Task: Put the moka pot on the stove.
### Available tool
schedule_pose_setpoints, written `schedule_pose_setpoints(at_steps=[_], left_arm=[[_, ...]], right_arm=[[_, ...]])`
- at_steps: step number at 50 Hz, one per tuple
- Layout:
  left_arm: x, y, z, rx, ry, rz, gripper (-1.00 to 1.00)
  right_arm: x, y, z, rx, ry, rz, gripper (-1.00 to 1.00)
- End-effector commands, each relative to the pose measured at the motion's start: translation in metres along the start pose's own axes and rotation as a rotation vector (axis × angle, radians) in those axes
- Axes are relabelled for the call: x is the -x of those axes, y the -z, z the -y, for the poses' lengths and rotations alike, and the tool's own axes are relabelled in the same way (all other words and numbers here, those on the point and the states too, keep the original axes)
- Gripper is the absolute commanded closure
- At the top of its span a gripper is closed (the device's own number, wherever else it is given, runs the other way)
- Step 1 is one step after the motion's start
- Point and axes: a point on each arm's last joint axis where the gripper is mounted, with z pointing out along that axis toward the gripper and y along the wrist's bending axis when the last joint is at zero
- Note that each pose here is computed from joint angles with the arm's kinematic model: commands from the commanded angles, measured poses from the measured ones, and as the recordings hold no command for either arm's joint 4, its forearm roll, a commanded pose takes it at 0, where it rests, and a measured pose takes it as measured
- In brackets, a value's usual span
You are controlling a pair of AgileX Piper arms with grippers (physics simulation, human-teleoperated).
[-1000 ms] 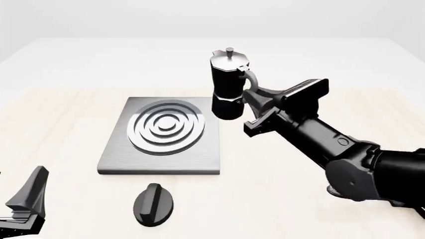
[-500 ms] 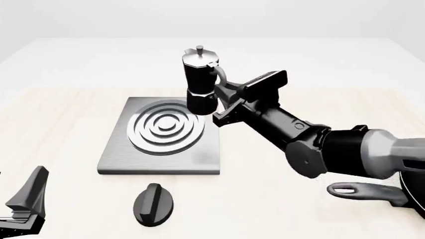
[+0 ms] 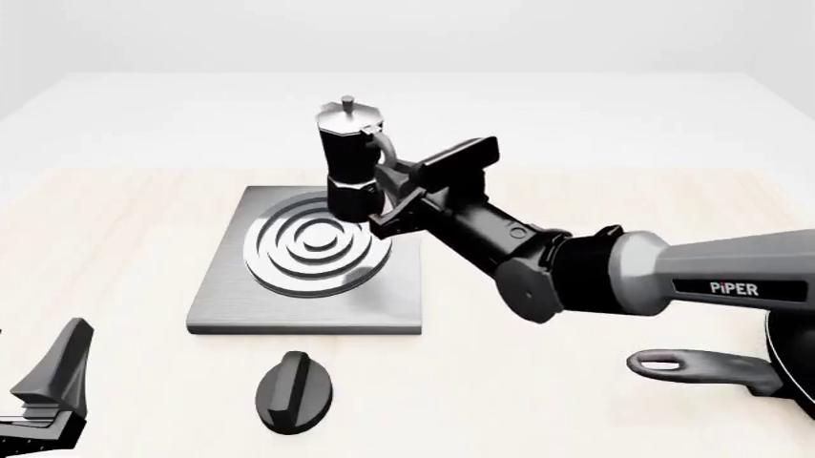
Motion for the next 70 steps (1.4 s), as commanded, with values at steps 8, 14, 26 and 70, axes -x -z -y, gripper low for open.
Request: schedule_pose_setpoints(at_steps=[8,14,26,70], left_arm=[[0.000,0.000,0.000,0.000,0.000,0.000,-1.00],[0.000,0.000,0.000,0.000,0.000,0.000,-1.00],[0.000,0.000,0.000,0.000,0.000,0.000,-1.00],[0.000,0.000,0.000,0.000,0.000,0.000,-1.00]], right_arm=[[-0.009,-0.030,-0.012,0.030,-0.028,0.003,1.00],[-0.014,-0.039,-0.015,0.035,-0.036,-0.002,1.00],[-0.025,-0.057,-0.012,0.026,-0.051,-0.014,1.00],[-0.052,-0.085,-0.017,0.036,-0.078,-0.045,1.00]])
